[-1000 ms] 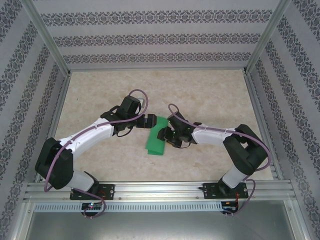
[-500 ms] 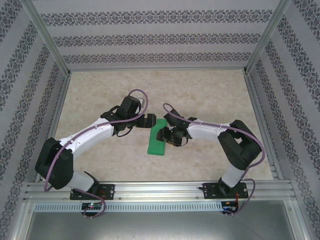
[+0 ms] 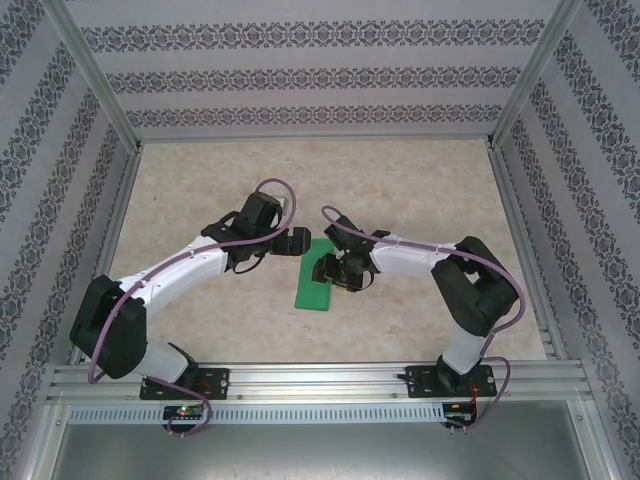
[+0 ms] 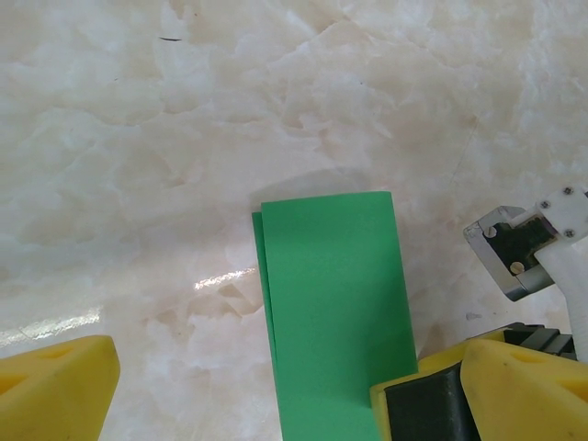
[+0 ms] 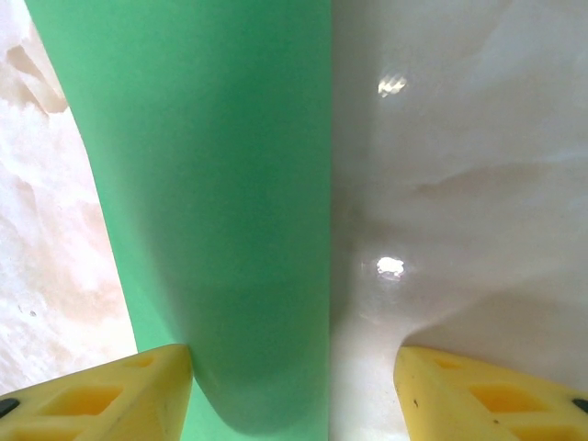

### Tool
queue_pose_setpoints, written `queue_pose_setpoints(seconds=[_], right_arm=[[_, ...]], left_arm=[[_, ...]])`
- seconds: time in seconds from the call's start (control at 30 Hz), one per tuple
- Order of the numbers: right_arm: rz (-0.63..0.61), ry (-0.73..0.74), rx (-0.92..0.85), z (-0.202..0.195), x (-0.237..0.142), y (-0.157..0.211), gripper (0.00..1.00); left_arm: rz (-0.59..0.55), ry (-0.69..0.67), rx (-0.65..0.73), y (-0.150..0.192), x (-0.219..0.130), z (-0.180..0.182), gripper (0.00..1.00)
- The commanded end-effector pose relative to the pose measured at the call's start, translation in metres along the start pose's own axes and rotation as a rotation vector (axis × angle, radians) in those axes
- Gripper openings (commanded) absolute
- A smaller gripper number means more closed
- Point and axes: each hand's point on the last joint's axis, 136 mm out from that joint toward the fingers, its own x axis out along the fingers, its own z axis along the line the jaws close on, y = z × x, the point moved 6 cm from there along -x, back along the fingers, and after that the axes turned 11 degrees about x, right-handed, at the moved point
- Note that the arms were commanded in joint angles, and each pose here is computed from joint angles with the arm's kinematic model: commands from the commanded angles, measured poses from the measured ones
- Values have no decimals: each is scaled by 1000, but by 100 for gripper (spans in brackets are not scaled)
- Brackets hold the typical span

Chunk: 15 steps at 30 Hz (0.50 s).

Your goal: Fold a paper plane with a square sheet of paper (pick it up from the middle)

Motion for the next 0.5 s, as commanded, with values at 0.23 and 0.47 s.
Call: queue_pose_setpoints(seconds=[0.23,0.47], right_arm=[[28,130,3,-19,18,3,62],[33,155,-10,-21,18,5,61]], left_arm=[[1,-34,-28,1,-4,0,94],[65,-94,-79,9,6,7,68]])
